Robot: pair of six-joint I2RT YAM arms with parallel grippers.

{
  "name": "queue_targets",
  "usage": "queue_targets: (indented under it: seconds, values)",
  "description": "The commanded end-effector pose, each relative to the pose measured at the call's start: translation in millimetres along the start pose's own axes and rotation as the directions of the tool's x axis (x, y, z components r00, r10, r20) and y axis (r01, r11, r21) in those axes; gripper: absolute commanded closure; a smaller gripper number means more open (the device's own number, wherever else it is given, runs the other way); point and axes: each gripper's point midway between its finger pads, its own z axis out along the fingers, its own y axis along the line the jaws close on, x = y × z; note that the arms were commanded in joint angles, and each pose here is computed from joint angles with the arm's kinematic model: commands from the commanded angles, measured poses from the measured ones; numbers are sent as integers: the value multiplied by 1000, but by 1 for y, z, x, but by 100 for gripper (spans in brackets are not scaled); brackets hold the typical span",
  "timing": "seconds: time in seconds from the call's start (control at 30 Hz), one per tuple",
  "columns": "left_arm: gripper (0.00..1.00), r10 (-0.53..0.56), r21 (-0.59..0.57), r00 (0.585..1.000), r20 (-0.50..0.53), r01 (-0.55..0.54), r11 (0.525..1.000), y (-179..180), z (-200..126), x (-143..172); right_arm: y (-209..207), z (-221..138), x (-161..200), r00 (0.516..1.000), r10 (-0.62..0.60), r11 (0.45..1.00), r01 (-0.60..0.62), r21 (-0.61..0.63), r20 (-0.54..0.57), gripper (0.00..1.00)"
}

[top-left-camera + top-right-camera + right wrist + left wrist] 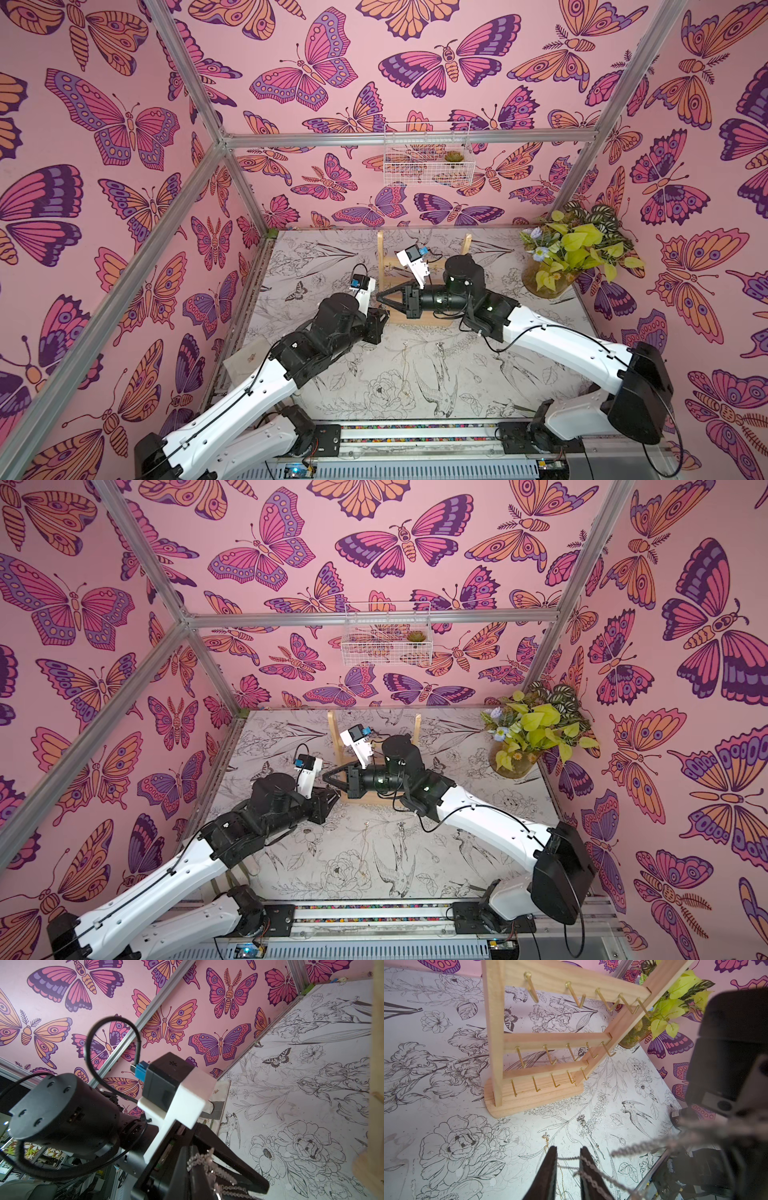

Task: Hang the necklace on the jewelry display stand
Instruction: Pick up the necklace from the center of the board.

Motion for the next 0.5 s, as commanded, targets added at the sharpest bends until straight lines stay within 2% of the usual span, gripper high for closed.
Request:
queue_targets:
  seconds: [0.0,0.27,0.47]
  values:
    - [74,18,-15,1000,23,-18,1000,3,1,0,9,2,-2,1000,-3,999,4,-37,5,97]
    - [75,18,-26,999,40,-17,1000,8,4,2,10,2,-3,1000,7,999,-7,-45,10,97]
    - [80,23,-12,998,66,-22,1000,7,3,0,11,2,-3,1000,16,999,-16,-51,11,97]
